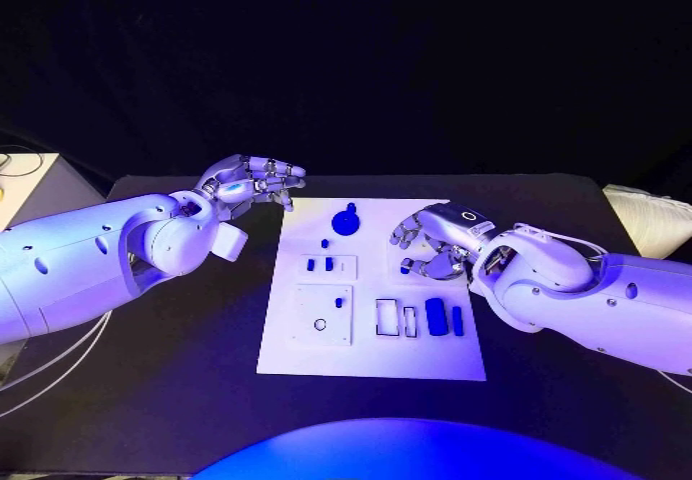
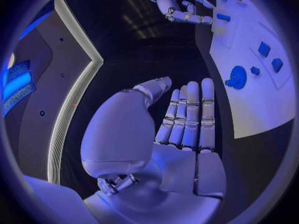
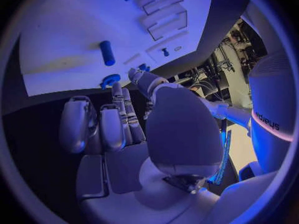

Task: Assemble the parts on the task board

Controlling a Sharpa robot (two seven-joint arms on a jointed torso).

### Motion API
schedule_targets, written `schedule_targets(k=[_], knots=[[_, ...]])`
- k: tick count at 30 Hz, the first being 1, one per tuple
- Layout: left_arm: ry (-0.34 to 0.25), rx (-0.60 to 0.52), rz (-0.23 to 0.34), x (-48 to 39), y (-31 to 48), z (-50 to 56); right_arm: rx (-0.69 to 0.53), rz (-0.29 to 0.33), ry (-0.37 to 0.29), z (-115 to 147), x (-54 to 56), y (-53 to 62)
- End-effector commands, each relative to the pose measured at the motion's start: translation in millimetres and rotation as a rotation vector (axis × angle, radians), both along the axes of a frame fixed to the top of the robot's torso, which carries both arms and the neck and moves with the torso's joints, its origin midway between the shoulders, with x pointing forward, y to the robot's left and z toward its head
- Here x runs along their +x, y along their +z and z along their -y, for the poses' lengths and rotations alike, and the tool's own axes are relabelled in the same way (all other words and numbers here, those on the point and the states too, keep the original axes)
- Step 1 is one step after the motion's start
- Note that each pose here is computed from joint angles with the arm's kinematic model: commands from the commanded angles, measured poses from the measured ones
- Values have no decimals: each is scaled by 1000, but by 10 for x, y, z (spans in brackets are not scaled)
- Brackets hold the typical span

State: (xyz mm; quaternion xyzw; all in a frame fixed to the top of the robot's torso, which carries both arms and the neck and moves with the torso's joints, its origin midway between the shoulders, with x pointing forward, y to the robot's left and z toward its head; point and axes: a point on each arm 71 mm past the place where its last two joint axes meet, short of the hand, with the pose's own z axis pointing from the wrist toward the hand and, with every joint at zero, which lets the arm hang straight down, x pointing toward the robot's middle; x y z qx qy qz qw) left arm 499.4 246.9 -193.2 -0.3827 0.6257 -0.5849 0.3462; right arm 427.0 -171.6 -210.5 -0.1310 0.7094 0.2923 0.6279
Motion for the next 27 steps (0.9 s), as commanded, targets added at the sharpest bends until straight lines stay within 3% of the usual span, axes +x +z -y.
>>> schedule_targets(k=[1,12,27], knots=[[-21,-15,-1,-11,4,25,-65,-58,39,50,22,-57],[-22,-14,-5,-13,-6,14,-161,-67,21,140,98,-133],[-22,-14,-6,-17,-6,9,-166,-62,24,25,118,-209]])
